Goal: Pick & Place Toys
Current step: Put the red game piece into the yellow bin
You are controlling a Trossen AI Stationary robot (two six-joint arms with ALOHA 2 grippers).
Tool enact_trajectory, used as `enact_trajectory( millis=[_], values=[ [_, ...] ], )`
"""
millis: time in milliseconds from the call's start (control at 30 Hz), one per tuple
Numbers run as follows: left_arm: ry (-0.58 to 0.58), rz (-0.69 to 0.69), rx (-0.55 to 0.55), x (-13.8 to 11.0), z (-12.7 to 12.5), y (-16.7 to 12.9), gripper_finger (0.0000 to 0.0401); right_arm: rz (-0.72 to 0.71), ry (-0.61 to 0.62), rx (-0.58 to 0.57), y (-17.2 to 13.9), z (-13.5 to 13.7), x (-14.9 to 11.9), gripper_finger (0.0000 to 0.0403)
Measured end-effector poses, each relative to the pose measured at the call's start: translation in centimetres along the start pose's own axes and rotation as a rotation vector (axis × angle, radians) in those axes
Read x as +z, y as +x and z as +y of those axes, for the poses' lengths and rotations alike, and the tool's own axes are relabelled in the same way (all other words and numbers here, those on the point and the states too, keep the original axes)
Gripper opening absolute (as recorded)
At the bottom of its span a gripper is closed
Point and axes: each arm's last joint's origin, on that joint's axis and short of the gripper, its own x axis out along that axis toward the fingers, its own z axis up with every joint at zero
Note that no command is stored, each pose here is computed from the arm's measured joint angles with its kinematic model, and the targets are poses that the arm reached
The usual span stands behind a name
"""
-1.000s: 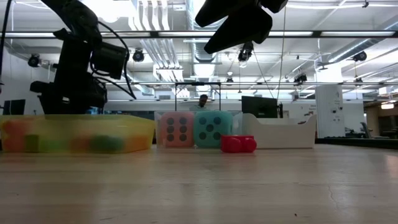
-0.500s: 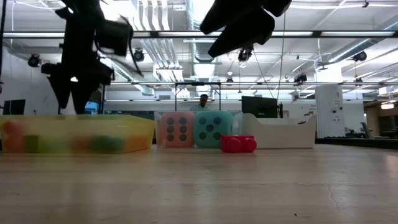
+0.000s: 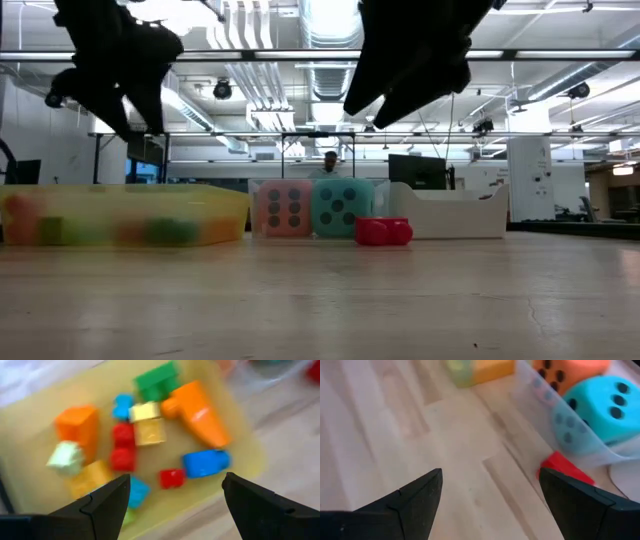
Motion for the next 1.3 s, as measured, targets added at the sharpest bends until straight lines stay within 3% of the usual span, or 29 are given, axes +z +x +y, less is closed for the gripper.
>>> enact_trajectory(
  millis=[233, 467, 533, 600, 733, 833, 1033, 1300],
  values=[
    [0.075, -0.195, -0.138, -2.3, -2.2, -1.6, 0.0312, 0.035, 0.136, -0.096, 0.8, -1.1, -0.4, 0.0327],
    [0.112, -0.399, -0.268, -4.6, -3.7, -3.2, 0.0312, 0.096, 0.243, -0.263, 4.1, -3.3, -0.8, 0.0327],
    [0.137, -0.411, -0.28, -4.8, -3.8, -3.3, 0.0312, 0.112, 0.181, -0.282, 4.9, -4.0, -0.4, 0.0327],
    [0.167, -0.416, -0.275, -4.8, -3.8, -3.3, 0.0312, 0.143, 0.039, -0.266, 5.4, -4.6, 0.1, 0.0327],
    [0.218, -0.419, -0.252, -4.9, -3.6, -3.0, 0.0312, 0.259, -0.254, -0.131, 5.5, -5.3, 0.7, 0.0327],
    [0.246, -0.421, -0.239, -5.0, -3.5, -2.8, 0.0312, 0.324, -0.39, -0.027, 5.6, -5.9, 1.1, 0.0327],
    [0.264, -0.407, -0.24, -5.1, -3.5, -2.7, 0.0312, 0.367, -0.492, 0.015, 6.5, -6.7, 1.3, 0.0327],
    [0.27, -0.394, -0.244, -5.1, -3.5, -2.7, 0.0312, 0.408, -0.447, 0.02, 7.7, -8.3, 1.4, 0.0327]
  ],
)
